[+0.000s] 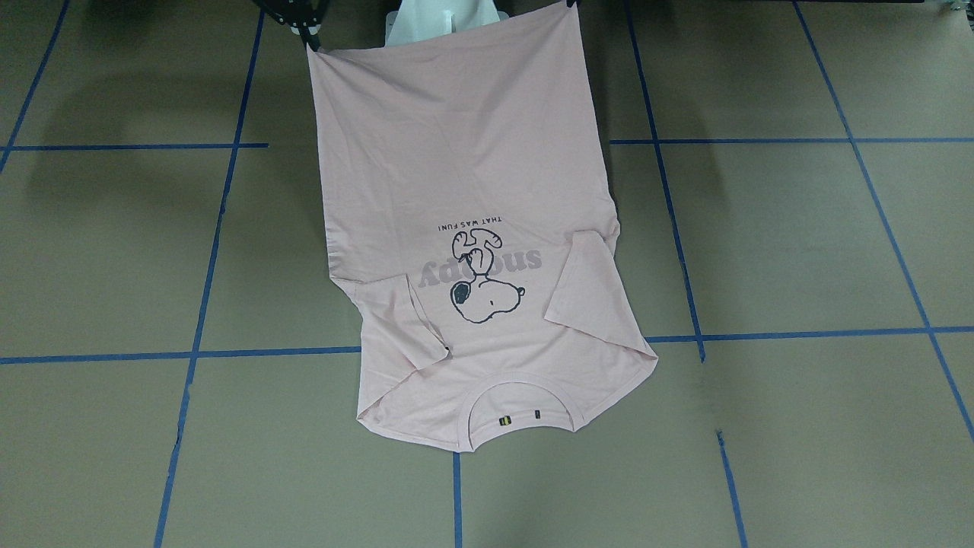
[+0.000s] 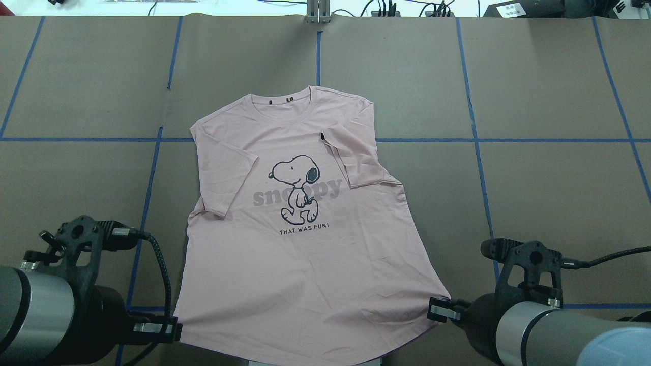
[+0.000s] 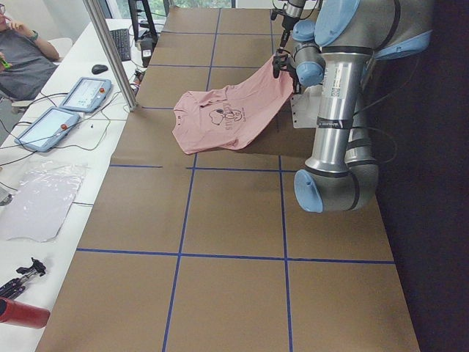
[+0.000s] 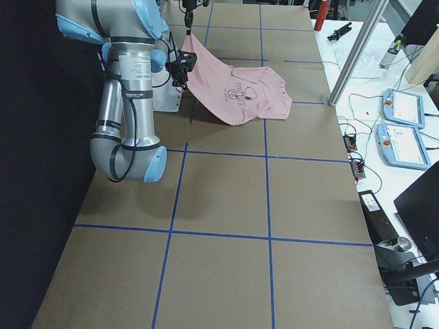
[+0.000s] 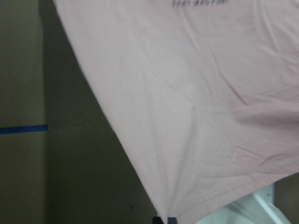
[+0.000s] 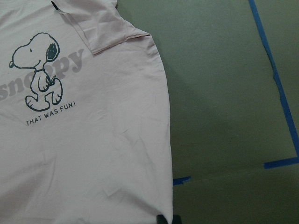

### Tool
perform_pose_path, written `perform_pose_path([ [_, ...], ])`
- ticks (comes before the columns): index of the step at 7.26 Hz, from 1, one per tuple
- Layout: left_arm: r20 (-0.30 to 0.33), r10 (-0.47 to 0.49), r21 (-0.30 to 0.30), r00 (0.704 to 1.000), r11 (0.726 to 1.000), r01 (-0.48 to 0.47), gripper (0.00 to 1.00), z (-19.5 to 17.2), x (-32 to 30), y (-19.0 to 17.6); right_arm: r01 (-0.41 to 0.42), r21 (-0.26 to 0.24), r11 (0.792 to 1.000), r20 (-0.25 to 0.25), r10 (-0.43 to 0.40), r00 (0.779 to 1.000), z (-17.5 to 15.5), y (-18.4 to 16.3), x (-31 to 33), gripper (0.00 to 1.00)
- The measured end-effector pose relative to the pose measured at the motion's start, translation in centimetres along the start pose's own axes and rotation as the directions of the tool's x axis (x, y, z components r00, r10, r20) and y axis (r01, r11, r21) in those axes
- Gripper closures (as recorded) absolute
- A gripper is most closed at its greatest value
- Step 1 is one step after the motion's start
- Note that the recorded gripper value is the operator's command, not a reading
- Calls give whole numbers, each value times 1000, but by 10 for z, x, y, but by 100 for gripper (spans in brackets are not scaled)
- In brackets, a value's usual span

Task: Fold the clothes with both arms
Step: 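Lift the hem with both grippers and fold it onto the collar, release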

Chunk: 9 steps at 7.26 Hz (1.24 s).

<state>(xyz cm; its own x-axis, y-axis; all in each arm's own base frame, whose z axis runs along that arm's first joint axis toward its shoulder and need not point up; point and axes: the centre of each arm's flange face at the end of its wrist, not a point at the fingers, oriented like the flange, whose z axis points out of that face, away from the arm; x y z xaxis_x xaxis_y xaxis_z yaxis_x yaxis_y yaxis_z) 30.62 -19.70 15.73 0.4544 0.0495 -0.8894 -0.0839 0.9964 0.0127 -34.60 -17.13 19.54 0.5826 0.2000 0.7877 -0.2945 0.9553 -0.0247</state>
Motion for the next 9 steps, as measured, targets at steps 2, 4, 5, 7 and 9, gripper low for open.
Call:
perform_pose_path([
  [2, 65, 47, 30, 997, 998, -49, 100, 14, 3, -34, 15, 41, 999, -25, -14, 1000, 22, -22, -40, 100],
  [4, 155, 62, 98, 986, 992, -78, 100, 29, -10, -95, 36, 128, 991, -75, -26, 997, 50, -79, -66, 100],
  [5, 195, 63, 133, 979, 987, -89, 100, 31, -18, -129, 37, 160, 986, -99, -22, 995, 67, -115, -72, 100],
  [7, 260, 72, 189, 963, 974, -124, 100, 20, -36, -188, 31, 217, 976, -98, -10, 995, 88, -179, -85, 100],
  [9, 294, 60, 239, 954, 962, -134, 100, 28, -59, -239, 34, 260, 965, -124, -1, 992, 98, -224, -89, 100],
])
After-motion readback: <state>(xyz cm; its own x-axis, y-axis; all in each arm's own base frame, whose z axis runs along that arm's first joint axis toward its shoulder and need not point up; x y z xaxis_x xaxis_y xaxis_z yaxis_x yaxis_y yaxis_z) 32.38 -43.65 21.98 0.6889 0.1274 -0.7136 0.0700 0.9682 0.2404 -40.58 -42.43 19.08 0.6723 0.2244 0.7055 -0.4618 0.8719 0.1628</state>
